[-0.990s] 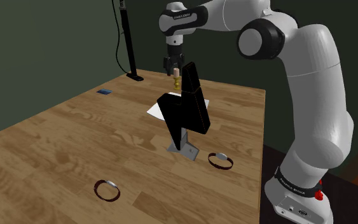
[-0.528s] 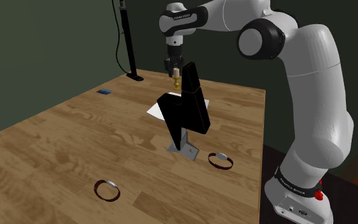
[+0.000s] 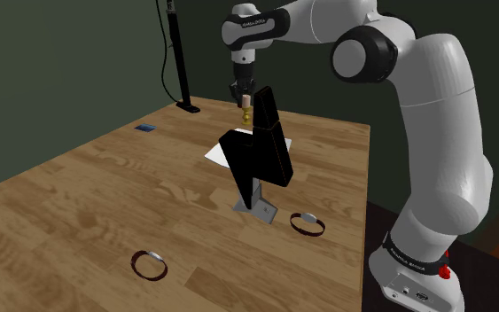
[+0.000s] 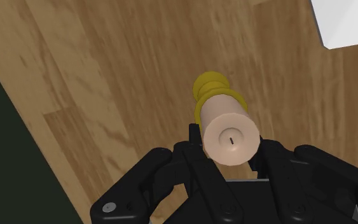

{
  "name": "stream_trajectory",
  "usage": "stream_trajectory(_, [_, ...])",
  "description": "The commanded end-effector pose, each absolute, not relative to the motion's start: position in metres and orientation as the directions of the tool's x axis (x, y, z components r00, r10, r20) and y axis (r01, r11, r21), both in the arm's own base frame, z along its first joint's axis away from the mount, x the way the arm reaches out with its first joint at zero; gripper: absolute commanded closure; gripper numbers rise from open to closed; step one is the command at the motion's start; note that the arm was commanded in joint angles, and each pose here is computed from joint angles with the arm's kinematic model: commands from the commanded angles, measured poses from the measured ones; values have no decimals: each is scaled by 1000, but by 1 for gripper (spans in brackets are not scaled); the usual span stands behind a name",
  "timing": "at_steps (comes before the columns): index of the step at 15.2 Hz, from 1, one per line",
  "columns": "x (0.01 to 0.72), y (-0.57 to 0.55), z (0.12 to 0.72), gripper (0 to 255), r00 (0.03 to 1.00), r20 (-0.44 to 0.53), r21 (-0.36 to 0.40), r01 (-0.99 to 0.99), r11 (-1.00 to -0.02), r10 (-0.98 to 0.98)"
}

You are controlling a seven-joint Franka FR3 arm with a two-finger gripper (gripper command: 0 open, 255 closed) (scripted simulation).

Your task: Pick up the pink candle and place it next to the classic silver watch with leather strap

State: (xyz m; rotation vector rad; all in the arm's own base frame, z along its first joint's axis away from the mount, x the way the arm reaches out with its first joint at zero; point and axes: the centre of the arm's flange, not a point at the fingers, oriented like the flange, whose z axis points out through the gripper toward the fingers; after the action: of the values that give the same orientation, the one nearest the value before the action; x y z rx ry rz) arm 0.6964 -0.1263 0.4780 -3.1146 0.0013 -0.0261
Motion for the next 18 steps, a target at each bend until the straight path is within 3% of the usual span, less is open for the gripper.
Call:
stream_trajectory(1, [697, -127, 477, 255, 1000, 16, -27, -1, -1000, -1])
stream_trajectory(18, [697, -127, 567, 255, 1000, 16, -27, -1, -1000, -1])
